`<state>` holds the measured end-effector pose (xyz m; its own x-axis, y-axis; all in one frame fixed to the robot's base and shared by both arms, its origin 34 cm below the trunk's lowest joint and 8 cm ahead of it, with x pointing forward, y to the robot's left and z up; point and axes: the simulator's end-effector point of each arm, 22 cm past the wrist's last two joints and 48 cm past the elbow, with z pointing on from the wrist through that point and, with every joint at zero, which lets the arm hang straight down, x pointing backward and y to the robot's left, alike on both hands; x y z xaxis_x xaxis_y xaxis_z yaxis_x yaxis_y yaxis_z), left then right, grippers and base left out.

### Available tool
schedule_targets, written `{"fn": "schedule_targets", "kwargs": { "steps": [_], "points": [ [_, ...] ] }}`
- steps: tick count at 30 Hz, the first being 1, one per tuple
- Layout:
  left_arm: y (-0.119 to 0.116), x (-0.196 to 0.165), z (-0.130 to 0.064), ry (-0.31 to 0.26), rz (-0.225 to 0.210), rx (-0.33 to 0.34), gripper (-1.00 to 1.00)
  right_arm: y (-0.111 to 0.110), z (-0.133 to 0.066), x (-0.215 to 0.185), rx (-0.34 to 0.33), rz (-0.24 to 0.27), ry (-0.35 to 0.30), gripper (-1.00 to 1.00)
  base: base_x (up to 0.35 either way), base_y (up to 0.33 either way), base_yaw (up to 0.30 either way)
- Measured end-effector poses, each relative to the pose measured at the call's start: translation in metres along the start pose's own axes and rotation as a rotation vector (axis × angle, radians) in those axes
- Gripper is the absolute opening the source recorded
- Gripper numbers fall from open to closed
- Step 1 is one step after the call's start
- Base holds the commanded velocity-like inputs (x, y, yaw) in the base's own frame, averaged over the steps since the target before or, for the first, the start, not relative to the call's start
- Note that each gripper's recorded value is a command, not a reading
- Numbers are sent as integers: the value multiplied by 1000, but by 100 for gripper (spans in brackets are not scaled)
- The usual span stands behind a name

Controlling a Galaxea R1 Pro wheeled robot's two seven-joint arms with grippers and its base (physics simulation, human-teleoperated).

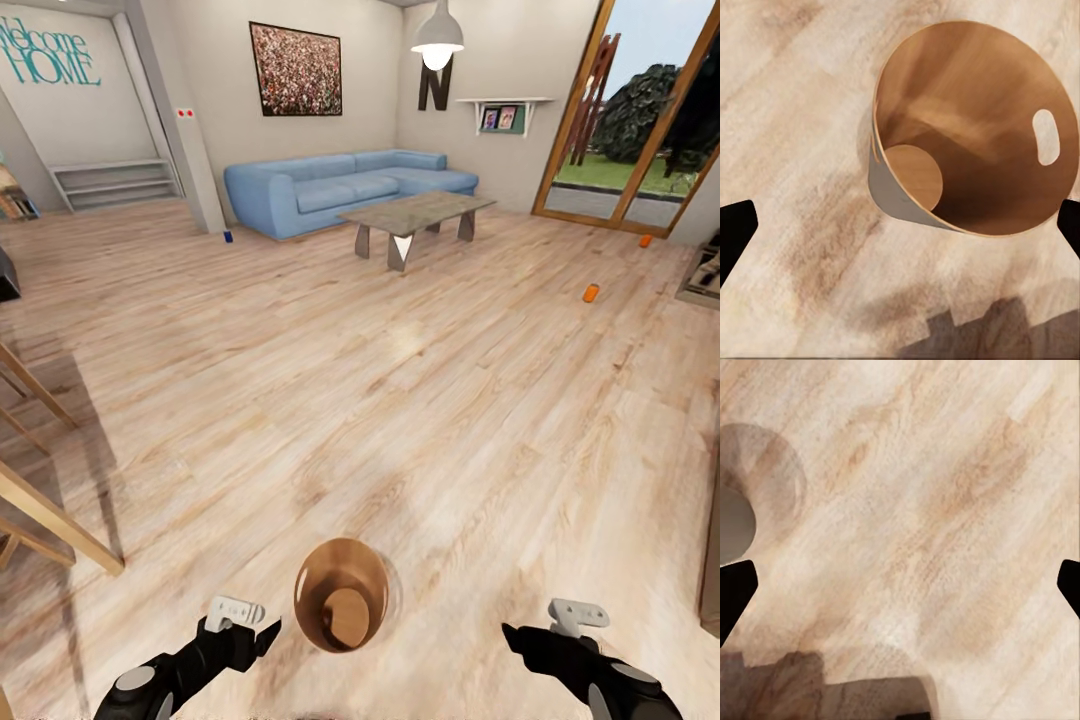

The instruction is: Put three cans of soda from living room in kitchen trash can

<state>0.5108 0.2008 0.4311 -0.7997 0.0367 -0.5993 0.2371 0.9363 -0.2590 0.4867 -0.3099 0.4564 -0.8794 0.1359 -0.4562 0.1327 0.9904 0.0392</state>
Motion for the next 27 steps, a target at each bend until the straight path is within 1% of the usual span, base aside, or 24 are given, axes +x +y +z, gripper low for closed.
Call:
{"fn": "schedule_targets", "kwargs": {
  "steps": [2,4,6,9,27],
  "points": [
    [1,2,0,4,-2,-1,100,2,0,0,-38,13,0,100,0,0,0],
    [4,3,0,8,-2,-5,100,-4,-1,-1,-60,27,-3,100,0,0,0],
    [10,5,-1,14,4,-12,100,-15,-3,-4,-73,30,-7,100,0,0,0],
    [15,8,-2,21,7,-18,100,-25,-4,-5,-76,24,-6,100,0,0,0],
    [17,17,2,42,1,-19,100,-27,2,3,-75,21,17,100,0,0,0]
  ]
}}
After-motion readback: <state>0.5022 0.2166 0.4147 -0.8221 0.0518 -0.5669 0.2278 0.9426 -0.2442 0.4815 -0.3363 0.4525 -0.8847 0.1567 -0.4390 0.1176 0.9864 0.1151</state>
